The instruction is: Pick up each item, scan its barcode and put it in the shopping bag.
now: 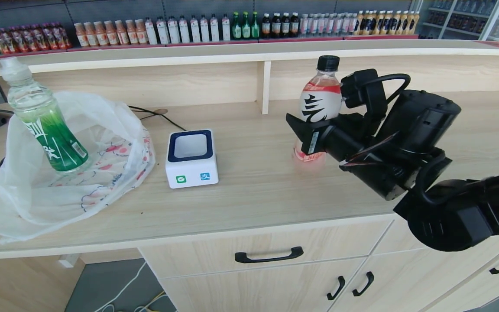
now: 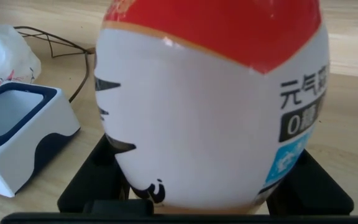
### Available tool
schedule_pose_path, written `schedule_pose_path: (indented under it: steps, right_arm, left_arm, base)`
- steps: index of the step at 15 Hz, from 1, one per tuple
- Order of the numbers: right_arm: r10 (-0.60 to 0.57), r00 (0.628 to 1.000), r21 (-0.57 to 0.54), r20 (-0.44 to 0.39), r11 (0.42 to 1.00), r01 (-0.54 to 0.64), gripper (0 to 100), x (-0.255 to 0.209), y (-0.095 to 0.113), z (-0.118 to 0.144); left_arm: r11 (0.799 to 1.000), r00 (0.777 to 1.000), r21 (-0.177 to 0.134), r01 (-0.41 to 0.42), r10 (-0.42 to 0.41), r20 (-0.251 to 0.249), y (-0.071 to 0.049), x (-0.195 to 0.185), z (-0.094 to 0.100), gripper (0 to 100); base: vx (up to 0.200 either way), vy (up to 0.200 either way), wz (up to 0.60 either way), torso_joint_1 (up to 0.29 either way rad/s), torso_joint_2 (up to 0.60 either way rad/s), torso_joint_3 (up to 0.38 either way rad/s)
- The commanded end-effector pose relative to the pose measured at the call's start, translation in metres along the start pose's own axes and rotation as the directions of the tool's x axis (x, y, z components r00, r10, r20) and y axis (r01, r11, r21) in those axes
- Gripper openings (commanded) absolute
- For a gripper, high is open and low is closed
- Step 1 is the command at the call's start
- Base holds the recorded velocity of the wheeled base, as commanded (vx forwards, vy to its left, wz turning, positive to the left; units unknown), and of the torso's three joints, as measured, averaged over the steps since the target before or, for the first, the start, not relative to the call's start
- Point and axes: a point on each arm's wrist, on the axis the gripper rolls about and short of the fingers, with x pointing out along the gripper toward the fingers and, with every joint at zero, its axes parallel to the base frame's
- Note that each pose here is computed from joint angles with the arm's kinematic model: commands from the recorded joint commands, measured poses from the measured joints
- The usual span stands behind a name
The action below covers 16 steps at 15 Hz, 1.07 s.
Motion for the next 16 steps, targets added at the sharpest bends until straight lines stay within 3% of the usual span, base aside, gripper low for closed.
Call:
schedule_pose_path:
  steps: [1, 9, 16]
  right_arm:
    - [-0.004, 0.999, 0.007, 0.054, 1.000, 0.003, 0, -0.020, -0.004, 0.023]
    - [0.025, 0.986, 0.032, 0.168, 0.999, -0.031, 0, -0.083, -0.006, 0.073]
    - [0.042, 0.991, 0.024, 0.131, 0.999, -0.045, 0, -0.139, -0.012, 0.064]
  left_arm:
    - [1.000, 1.000, 0.000, -0.001, 0.001, 0.001, 0.000, 0.000, 0.000, 100]
    - [1.000, 1.000, 0.000, -0.001, 0.001, 0.001, 0.000, 0.000, 0.000, 100]
    - [1.000, 1.000, 0.000, -0.001, 0.001, 0.001, 0.000, 0.000, 0.000, 100]
  base:
    - [0.000, 0.000, 0.00, 0.000, 0.00, 0.000]
    - [0.000, 0.000, 0.00, 0.000, 0.00, 0.000]
    - [0.000, 0.000, 0.00, 0.000, 0.00, 0.000]
